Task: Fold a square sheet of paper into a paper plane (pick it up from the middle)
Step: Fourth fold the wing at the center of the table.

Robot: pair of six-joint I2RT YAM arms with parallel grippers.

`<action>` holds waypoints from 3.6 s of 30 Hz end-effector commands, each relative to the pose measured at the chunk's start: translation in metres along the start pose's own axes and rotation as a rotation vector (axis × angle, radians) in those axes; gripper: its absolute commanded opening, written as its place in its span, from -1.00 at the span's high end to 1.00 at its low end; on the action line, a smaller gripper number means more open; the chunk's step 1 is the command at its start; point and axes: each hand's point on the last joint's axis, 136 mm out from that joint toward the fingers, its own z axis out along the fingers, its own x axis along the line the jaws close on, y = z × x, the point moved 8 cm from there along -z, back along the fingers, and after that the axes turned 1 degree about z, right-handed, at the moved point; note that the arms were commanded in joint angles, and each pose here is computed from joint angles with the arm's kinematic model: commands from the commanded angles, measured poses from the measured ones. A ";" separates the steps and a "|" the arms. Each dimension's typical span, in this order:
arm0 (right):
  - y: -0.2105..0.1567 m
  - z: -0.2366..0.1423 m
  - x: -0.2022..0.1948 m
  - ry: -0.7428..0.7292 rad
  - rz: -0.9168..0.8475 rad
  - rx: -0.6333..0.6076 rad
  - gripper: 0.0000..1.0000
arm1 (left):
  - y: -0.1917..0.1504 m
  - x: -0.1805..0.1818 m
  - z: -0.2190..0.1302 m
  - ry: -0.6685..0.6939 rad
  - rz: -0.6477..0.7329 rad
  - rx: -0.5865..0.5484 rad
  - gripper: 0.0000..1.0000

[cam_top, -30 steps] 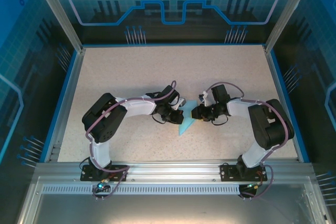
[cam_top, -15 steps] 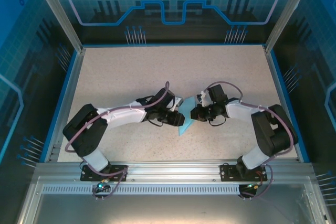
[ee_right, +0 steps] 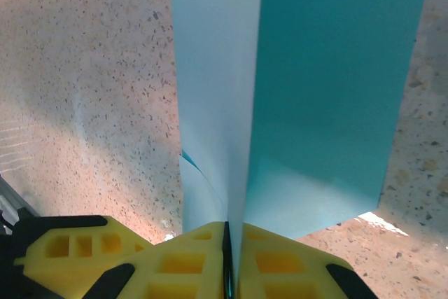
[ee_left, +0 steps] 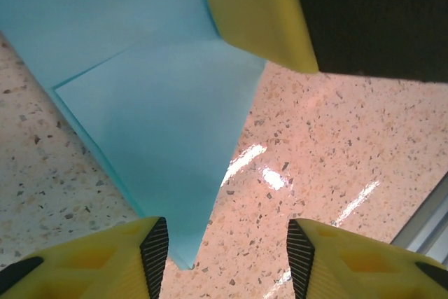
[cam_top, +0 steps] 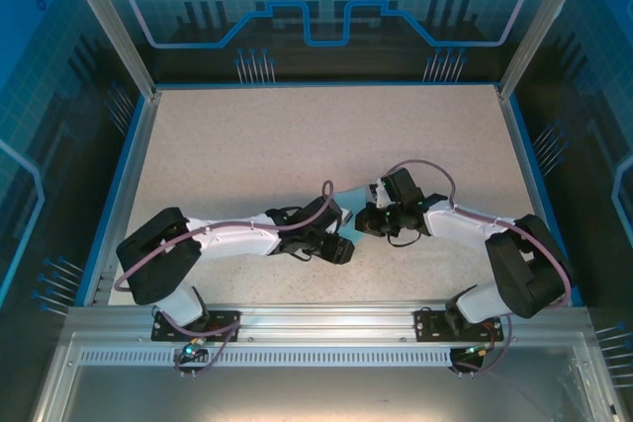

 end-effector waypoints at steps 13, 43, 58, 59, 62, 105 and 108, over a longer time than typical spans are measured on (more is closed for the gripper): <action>0.001 -0.001 0.005 -0.005 0.016 0.007 0.73 | 0.008 -0.019 0.019 0.232 0.134 -0.081 -0.15; 0.010 -0.013 0.008 0.029 0.009 0.003 0.57 | 0.000 -0.010 0.022 0.372 0.142 -0.111 0.34; 0.018 -0.010 0.006 0.051 -0.005 0.035 0.63 | -0.002 -0.005 0.025 0.409 0.105 -0.115 0.57; 0.017 -0.010 0.007 0.052 -0.007 0.037 0.63 | -0.002 -0.005 0.025 0.408 0.100 -0.116 0.60; 0.018 -0.010 0.007 0.055 -0.011 0.040 0.62 | -0.002 -0.005 0.024 0.399 0.090 -0.121 0.65; -0.002 0.001 0.024 0.161 -0.175 0.140 0.56 | -0.003 0.045 0.009 -0.123 -0.298 -0.184 0.86; 0.001 0.011 0.030 0.188 -0.179 0.156 0.62 | -0.003 0.048 0.009 -0.126 -0.307 -0.178 0.86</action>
